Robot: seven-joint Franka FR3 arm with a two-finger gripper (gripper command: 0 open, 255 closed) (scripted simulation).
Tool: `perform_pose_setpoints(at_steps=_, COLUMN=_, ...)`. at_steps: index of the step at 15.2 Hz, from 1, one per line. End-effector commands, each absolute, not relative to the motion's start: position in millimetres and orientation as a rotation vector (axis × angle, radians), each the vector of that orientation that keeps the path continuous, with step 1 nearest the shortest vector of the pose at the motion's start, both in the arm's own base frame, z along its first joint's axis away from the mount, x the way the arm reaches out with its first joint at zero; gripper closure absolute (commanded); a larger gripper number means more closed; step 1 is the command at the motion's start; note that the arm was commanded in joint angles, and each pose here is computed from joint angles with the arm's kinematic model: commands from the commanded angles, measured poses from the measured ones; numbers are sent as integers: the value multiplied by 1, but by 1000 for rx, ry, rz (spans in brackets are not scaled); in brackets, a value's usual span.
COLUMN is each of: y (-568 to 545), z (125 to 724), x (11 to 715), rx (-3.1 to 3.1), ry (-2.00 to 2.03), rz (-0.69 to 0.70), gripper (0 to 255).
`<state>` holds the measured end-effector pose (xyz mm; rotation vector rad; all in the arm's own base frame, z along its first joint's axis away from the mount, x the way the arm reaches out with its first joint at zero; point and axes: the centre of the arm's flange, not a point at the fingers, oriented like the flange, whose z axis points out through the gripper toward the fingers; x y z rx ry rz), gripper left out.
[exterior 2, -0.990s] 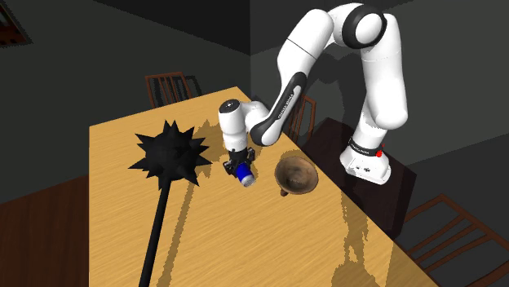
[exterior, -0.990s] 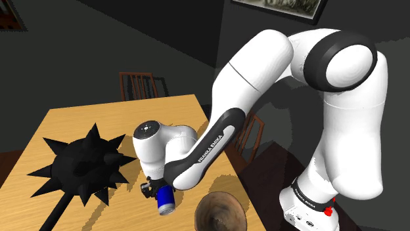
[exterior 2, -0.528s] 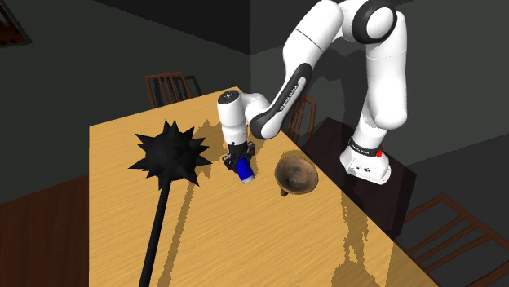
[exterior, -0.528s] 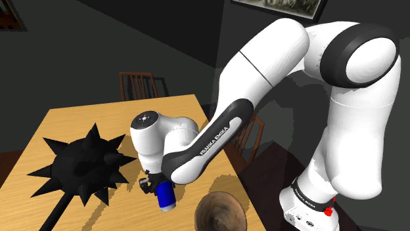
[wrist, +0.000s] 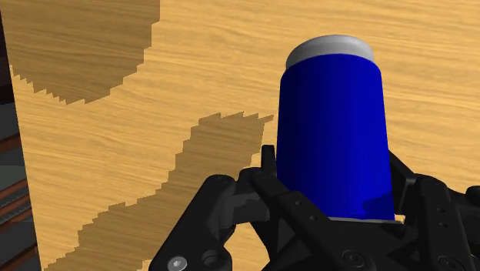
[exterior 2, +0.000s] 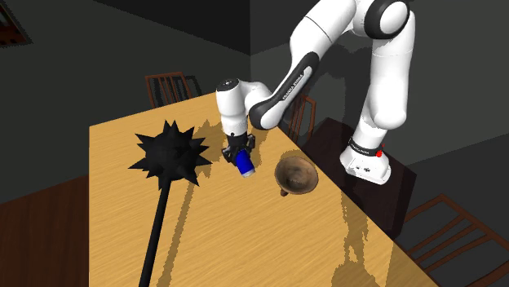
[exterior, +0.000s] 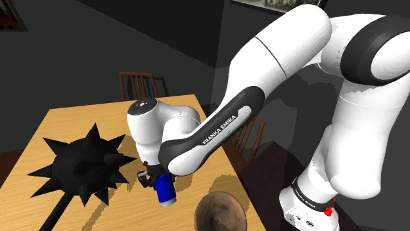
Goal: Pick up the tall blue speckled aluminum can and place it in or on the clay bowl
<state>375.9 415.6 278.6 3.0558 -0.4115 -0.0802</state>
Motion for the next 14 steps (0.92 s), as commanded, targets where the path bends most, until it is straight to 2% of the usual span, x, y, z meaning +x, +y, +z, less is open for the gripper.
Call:
perform_pose_setpoints(at_steps=1, y=416, z=289, x=377, rx=3056, ry=-412, rz=-80, gripper=255)
perform_pose_setpoints(at_steps=14, y=416, z=358, x=377, rx=3056, ry=-412, rz=-80, gripper=255)
